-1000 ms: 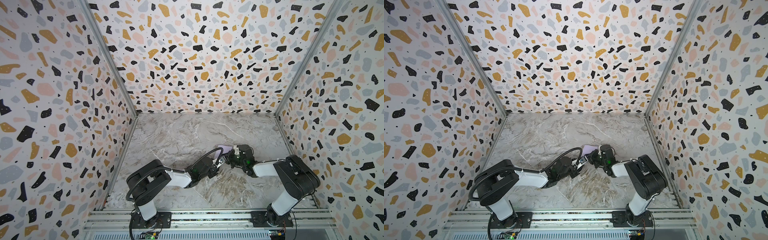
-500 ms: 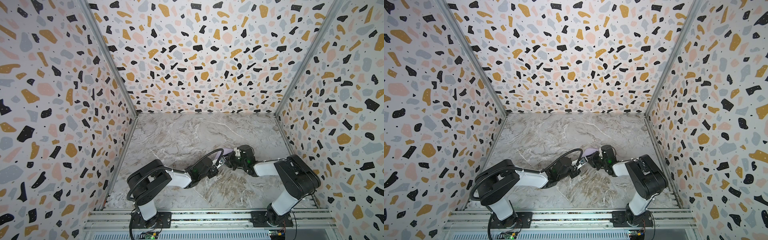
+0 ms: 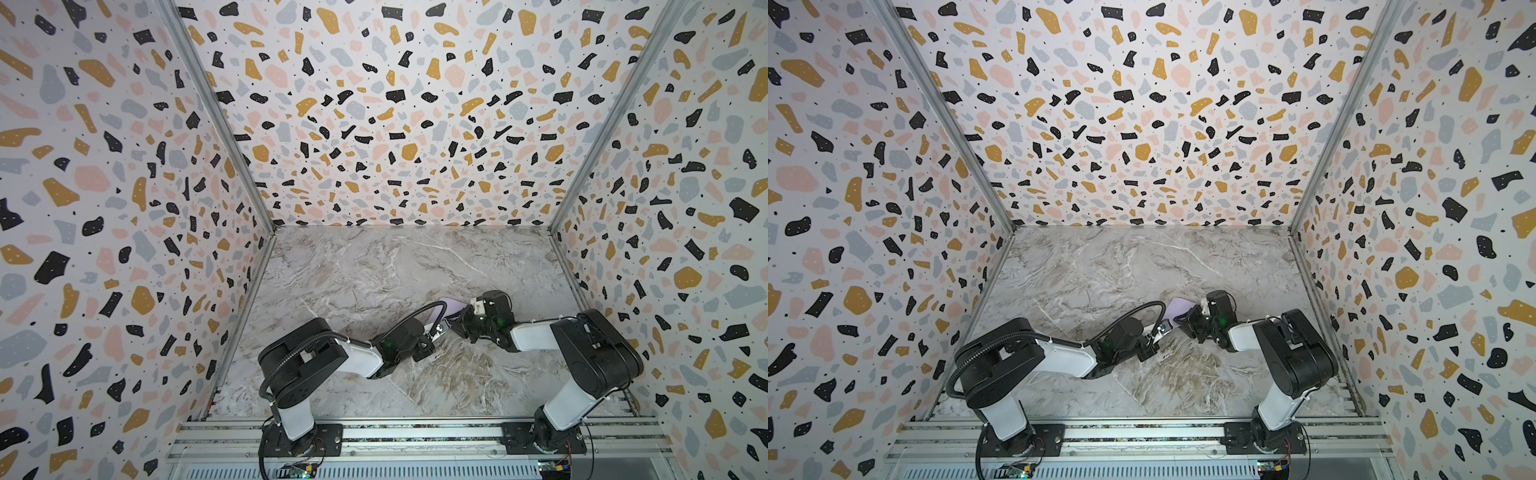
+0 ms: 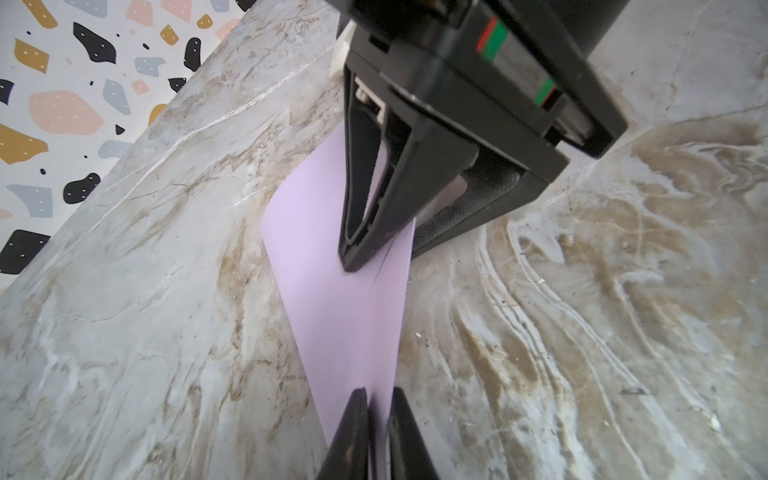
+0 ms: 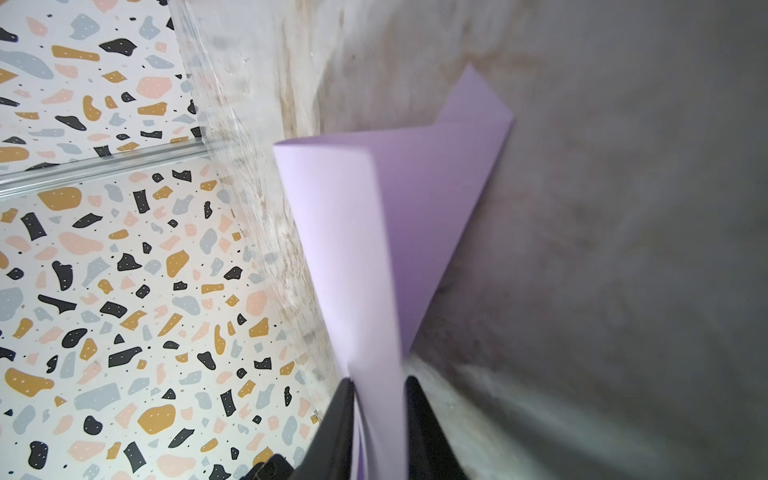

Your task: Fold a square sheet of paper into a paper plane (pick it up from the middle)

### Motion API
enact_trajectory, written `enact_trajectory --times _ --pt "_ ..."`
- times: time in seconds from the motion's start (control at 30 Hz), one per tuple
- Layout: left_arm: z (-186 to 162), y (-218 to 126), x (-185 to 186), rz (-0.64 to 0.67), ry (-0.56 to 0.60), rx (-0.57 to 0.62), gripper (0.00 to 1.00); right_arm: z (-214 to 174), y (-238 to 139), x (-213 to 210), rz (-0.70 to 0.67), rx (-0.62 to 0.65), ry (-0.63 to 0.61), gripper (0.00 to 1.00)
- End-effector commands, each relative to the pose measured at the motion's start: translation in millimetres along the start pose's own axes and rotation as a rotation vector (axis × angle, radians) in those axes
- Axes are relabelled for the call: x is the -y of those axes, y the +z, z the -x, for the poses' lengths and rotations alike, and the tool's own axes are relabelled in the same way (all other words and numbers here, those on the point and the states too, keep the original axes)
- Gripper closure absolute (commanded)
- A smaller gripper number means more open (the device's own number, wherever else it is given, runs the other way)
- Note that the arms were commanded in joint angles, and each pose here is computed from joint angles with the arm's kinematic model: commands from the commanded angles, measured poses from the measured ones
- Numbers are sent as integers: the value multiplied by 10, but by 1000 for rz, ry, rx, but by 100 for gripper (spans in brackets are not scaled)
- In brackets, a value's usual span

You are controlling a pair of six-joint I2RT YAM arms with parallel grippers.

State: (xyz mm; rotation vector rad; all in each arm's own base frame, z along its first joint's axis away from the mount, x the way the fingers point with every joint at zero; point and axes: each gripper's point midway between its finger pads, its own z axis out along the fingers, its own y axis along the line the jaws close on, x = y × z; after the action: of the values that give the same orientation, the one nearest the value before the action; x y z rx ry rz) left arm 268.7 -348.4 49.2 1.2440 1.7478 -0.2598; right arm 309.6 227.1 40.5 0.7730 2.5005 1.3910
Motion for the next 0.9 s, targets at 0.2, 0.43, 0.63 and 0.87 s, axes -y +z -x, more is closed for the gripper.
enact_trajectory --times 0.2,0.43,0.63,0.87 --pt "-7 24 28 -6 14 9 85 -84 -104 -41 16 -32 -19 89" --pt "59 73 81 -29 7 28 75 -103 -127 -91 40 -36 -12 100" --pt "137 157 118 -44 4 44 73 -119 -136 -112 47 -39 0 100" --pt "200 204 108 -40 -1 56 68 -159 -125 -48 38 -51 27 100"
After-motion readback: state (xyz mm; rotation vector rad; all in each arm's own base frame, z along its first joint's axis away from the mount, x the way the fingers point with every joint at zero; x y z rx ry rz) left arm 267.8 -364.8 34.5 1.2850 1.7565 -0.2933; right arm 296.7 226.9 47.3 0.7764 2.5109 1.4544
